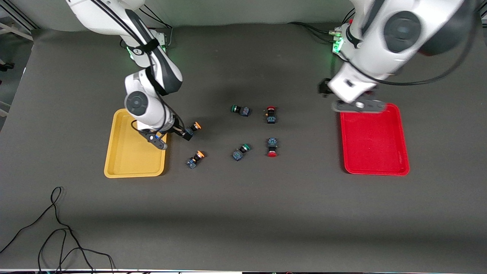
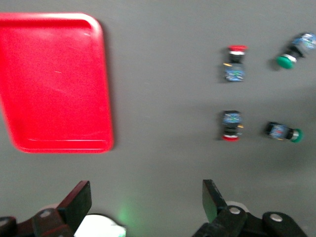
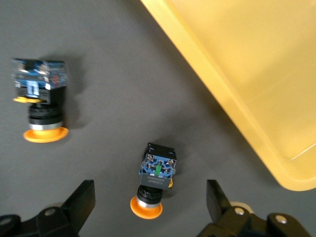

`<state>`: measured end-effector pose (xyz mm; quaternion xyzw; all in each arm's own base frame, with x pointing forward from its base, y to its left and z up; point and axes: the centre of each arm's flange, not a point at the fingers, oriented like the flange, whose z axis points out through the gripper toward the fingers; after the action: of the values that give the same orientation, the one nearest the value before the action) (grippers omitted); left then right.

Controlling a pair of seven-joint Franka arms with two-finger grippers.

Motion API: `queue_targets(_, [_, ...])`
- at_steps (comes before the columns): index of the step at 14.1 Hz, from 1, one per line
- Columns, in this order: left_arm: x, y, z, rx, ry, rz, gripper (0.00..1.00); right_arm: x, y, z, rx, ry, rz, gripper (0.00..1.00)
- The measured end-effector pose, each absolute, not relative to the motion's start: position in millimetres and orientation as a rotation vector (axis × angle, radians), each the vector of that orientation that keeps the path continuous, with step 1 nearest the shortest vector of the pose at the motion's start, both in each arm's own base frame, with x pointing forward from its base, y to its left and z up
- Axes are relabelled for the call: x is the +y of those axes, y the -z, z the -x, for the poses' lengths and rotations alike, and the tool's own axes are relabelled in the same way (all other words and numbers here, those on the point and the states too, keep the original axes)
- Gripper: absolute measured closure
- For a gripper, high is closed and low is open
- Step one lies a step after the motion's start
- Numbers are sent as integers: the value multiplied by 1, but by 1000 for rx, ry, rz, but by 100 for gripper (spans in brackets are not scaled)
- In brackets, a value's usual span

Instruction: Place red and yellow buttons in trays

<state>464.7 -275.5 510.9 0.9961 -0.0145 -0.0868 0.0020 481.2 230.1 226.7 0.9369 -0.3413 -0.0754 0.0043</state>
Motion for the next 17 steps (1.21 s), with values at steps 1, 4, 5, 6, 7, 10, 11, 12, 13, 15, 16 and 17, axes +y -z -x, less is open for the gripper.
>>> queue_targets(1, [-295, -507, -455, -32, 255, -3124, 0, 230, -218, -480, -1080, 237, -2927, 0])
queue_targets(4, [-346, -493, -421, -43, 205, -3121, 0, 229, -188, -475, -1122, 227, -2901, 0])
queue_targets(5, [-355, -485, -413, -60, 197, -3121, 0, 230, -179, -474, -1134, 221, -2895, 0])
queue_targets(6, [-362, -470, -405, -82, 186, -3118, 0, 230, -171, -473, -1142, 214, -2893, 0])
queue_targets(7, [-367, -450, -397, -101, 173, -3115, 0, 231, -164, -472, -1148, 209, -2891, 4])
queue_targets(10, [-376, -378, -378, -142, 186, -3112, 0, 234, -163, -475, -1156, 187, -2904, 23])
queue_targets(11, [-381, -355, -377, -148, 194, -3107, 0, 236, -167, -477, -1159, 178, -2911, 34])
queue_targets(12, [-387, -334, -377, -141, 201, -3100, 0, 236, -172, -478, -1161, 176, -2913, 47])
queue_targets(13, [-394, -312, -378, -125, 202, -3091, 0, 236, -179, -479, -1159, 189, -2909, 56])
queue_targets(15, [-406, -272, -377, -101, 202, -3071, 0, 232, -207, -484, -1155, 225, -2894, 59])
queue_targets(16, [-410, -255, -377, -93, 202, -3062, 0, 223, -227, -489, -1143, 236, -2895, 59])
queue_targets(17, [-413, -239, -377, -87, 200, -3054, 0, 205, -248, -494, -1113, 246, -2905, 59])
